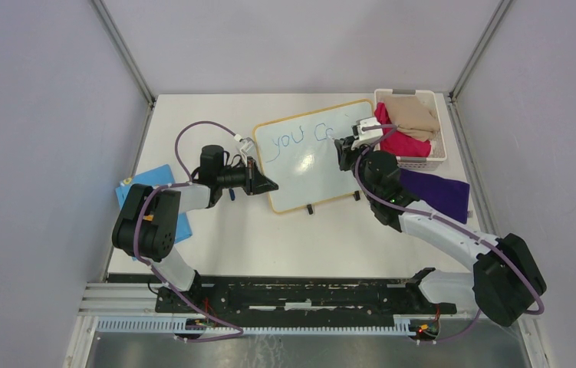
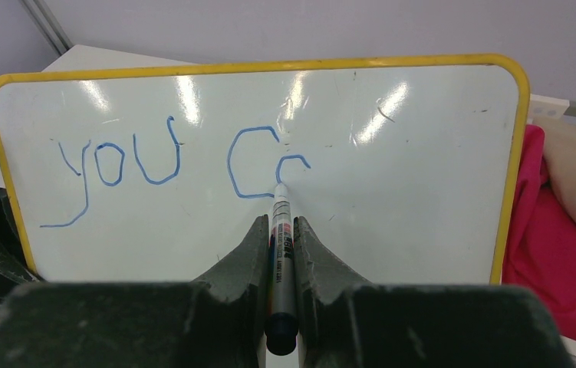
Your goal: Write a sentence on the whiteboard
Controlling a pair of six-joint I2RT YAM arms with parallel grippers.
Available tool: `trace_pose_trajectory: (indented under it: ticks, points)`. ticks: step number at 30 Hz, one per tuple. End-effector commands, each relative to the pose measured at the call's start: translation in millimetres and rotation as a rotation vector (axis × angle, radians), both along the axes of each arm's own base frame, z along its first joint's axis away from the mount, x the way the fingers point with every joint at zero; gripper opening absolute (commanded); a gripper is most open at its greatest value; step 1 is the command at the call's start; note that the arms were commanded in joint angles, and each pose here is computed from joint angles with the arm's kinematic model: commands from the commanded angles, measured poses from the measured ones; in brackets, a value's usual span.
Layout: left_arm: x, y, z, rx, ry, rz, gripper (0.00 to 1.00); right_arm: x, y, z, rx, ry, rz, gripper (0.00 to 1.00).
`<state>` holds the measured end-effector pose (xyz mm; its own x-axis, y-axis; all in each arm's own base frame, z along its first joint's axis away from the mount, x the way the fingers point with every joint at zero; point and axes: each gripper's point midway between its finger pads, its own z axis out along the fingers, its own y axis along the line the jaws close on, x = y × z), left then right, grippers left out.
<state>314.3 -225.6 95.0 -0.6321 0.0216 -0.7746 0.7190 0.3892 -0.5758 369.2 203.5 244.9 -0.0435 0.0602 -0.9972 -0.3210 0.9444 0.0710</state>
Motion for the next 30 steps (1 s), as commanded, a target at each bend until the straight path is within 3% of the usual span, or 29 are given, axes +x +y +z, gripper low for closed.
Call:
trace_pose_trajectory:
  ticks: [1, 19, 30]
  points:
    - [6.8, 5.5, -10.7, 0.071, -0.023, 0.042, 0.02, -0.4, -10.9, 1.6, -0.009, -0.002, -0.045, 0.0]
    - [5.7, 4.7, -13.1, 0.079, -0.021, 0.037, 0.02, 15.2, -10.5, 34.3, -0.004, -0.05, -0.08, 0.0]
    - [5.3, 4.3, -14.0, 0.086, -0.02, 0.035, 0.02, 17.9, -8.3, 29.3, -0.008, -0.039, -0.072, 0.0]
